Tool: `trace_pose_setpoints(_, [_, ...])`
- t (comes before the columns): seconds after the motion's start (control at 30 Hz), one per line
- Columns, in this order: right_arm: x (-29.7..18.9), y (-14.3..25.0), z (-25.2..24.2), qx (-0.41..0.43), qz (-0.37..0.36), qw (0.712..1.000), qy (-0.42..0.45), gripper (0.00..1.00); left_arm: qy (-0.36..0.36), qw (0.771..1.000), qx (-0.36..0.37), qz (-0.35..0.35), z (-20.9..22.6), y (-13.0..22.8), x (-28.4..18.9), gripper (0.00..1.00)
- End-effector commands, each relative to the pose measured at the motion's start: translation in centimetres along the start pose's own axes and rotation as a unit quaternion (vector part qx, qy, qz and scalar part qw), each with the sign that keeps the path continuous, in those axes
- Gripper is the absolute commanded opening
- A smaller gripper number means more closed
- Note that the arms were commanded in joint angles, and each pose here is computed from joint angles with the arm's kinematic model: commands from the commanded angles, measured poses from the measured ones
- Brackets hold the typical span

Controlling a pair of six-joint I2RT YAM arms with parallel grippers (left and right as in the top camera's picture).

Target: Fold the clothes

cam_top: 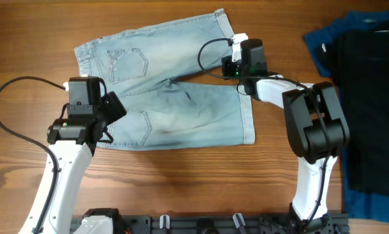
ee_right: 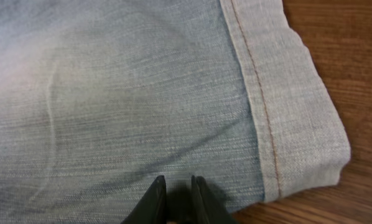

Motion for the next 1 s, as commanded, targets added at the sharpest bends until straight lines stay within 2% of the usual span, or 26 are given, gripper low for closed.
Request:
trace_pose_setpoints(0.0, [0.0, 4.5, -3.3, 0.027, 0.076, 0.995, 0.055, 0.14, -0.001, 1.000, 0.007, -0.001, -0.2, -0.2, 0.0, 0.73])
trace_pose_setpoints(0.13, [-1.0, 7.0, -5.1, 0.050, 0.131, 0.988, 0.069, 0.13, -0.003, 1.000, 0.008, 0.002, 0.0, 0.1, 0.1, 0.73])
trace_pose_setpoints(0.27, [-2.6, 7.5, -6.6, 0.071, 0.156, 0.982, 0.076, 0.11, -0.012, 1.000, 0.009, 0.015, 0.3, 0.6, 0.5, 0.73])
trace_pose_setpoints(0.37, [-4.6, 6.1, -7.2, 0.082, 0.153, 0.982, 0.077, 0.10, -0.018, 0.999, 0.011, 0.024, 0.4, 0.9, 1.1, 0.73])
trace_pose_setpoints(0.53, [-9.6, 0.6, -6.4, 0.077, 0.104, 0.989, 0.075, 0.10, -0.028, 0.999, 0.013, 0.039, 0.6, 1.3, 2.2, 0.75])
trace_pose_setpoints(0.57, [-11.0, -0.6, -6.1, 0.075, 0.090, 0.990, 0.075, 0.16, -0.031, 0.999, 0.013, 0.034, 0.6, 1.1, 2.4, 0.77])
trace_pose_setpoints(0.63, [-13.5, -2.6, -5.6, 0.071, 0.070, 0.992, 0.075, 0.41, -0.034, 0.999, 0.020, 0.014, 0.7, 0.2, 2.5, 0.82])
trace_pose_setpoints(0.7, [-17.6, -4.8, -4.3, 0.066, 0.045, 0.994, 0.069, 0.70, -0.027, 0.999, 0.034, -0.006, 0.6, -1.3, 2.2, 0.87])
trace_pose_setpoints(0.8, [-23.1, -5.8, -1.5, 0.065, 0.036, 0.997, 0.025, 1.00, -0.018, 1.000, 0.020, 0.002, 0.7, -2.1, 0.8, 0.88])
trace_pose_setpoints(0.9, [-27.5, -5.2, 1.5, 0.075, 0.044, 0.996, -0.026, 0.99, -0.010, 0.999, -0.026, 0.044, 1.3, -0.9, -0.5, 0.86])
trace_pose_setpoints(0.97, [-29.1, -3.9, 2.3, 0.101, 0.068, 0.992, -0.033, 0.99, -0.036, 0.993, -0.080, 0.077, 2.7, 0.6, -1.1, 0.84])
Point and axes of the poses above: each gripper's point midway between its finger pads, its own x axis out along the fingers, its own z axis along the line the jaws close on, y = z × x, the point moved 1 cm from there along -x, back along the fingers, and after that the axes turned 5 degrees about -x, right-handed, at the moved point
